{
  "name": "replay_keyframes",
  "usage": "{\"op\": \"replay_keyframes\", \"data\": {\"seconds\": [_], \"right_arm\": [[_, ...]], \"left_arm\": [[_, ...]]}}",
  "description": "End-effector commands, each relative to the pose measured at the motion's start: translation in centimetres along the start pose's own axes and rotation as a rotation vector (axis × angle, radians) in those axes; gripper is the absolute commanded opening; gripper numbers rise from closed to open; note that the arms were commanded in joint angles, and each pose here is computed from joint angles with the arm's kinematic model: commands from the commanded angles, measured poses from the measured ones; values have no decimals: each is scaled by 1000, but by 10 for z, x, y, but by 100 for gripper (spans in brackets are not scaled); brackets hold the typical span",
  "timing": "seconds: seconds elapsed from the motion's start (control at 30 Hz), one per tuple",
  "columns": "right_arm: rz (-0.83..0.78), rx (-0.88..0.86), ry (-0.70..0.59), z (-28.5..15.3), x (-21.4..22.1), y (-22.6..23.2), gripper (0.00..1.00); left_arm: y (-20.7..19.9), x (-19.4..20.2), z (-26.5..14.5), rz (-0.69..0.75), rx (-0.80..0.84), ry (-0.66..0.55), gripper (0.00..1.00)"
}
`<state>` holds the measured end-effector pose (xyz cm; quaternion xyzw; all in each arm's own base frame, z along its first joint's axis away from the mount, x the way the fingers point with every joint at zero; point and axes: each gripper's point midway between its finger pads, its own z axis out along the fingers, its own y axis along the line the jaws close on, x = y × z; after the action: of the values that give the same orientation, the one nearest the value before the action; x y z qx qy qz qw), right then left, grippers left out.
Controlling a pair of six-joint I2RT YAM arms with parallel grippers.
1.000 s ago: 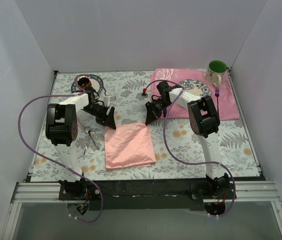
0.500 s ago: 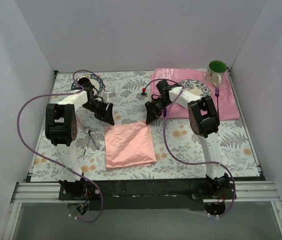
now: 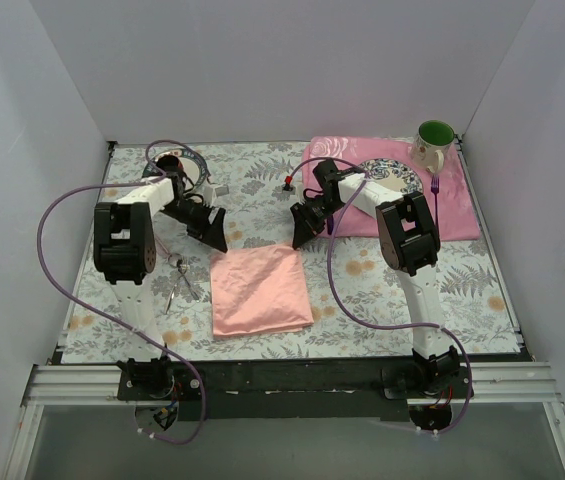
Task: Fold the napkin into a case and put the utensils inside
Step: Pick up the lower triangle-folded napkin from the folded-napkin.
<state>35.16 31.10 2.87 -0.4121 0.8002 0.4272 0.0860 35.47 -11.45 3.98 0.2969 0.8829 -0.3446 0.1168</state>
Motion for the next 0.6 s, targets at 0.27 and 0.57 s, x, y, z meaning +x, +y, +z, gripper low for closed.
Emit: {"op": "replay_keyframes", "data": {"seconds": [0.27, 0.57], "right_arm": [[-22, 5, 2, -1, -5, 0, 30], [-28, 19, -11, -4, -13, -1, 39]], "left_arm": [[-17, 18, 28, 64, 138, 115, 60], [-17, -1, 20, 80, 127, 81, 50]]}}
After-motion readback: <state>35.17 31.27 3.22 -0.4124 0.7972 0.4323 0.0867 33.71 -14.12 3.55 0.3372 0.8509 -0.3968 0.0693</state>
